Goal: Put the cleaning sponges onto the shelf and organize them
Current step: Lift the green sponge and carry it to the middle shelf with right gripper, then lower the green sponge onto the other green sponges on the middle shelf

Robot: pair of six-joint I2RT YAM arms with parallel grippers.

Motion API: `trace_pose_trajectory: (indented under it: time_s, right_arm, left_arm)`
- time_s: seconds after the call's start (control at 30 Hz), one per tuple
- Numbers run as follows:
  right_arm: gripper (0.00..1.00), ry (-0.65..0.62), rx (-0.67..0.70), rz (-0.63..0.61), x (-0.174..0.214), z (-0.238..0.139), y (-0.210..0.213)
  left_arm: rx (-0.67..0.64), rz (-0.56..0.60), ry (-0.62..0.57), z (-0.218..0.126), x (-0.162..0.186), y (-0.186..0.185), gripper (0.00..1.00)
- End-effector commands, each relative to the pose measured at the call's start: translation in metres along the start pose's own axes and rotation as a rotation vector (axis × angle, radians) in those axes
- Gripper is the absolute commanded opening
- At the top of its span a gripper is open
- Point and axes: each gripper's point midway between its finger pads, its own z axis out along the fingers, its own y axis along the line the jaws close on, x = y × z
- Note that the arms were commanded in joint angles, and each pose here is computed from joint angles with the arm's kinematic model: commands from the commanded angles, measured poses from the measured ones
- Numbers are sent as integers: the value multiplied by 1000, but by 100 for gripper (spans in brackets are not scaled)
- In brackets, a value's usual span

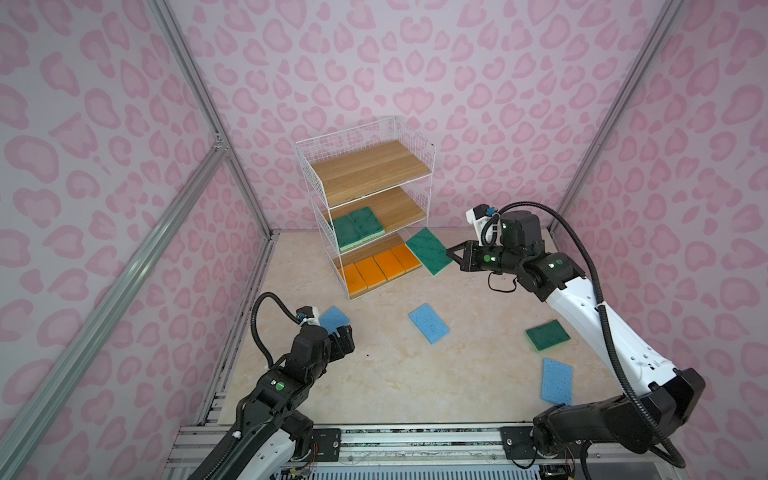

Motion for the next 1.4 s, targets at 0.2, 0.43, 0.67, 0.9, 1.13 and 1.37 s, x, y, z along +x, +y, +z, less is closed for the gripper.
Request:
trace_pose_trajectory:
  time_s: [0.2, 0.43, 0.67, 0.9, 1.13, 1.37]
  right_arm:
    - [3, -87, -93, 7, -48, 50, 8]
    - [1, -99, -126, 5, -76, 80, 11]
    - [0, -67, -129, -9, -91, 115, 10]
    - [0, -76, -128, 12, -100, 144, 3]
    - [0, -77, -134, 25, -105, 169, -6]
    - [0, -74, -150, 45, -104, 188, -11]
  left_arm:
    - [-12, 13, -23, -3, -7, 1, 96]
    - [-11, -4, -22, 1, -8, -1, 96]
    - [-5, -4, -34, 5, -17, -7, 96]
    - [11, -32, -31, 7, -14, -9, 96]
    - [13, -35, -22, 7, -11, -7, 96]
    - [10, -33, -7, 9, -7, -6, 96]
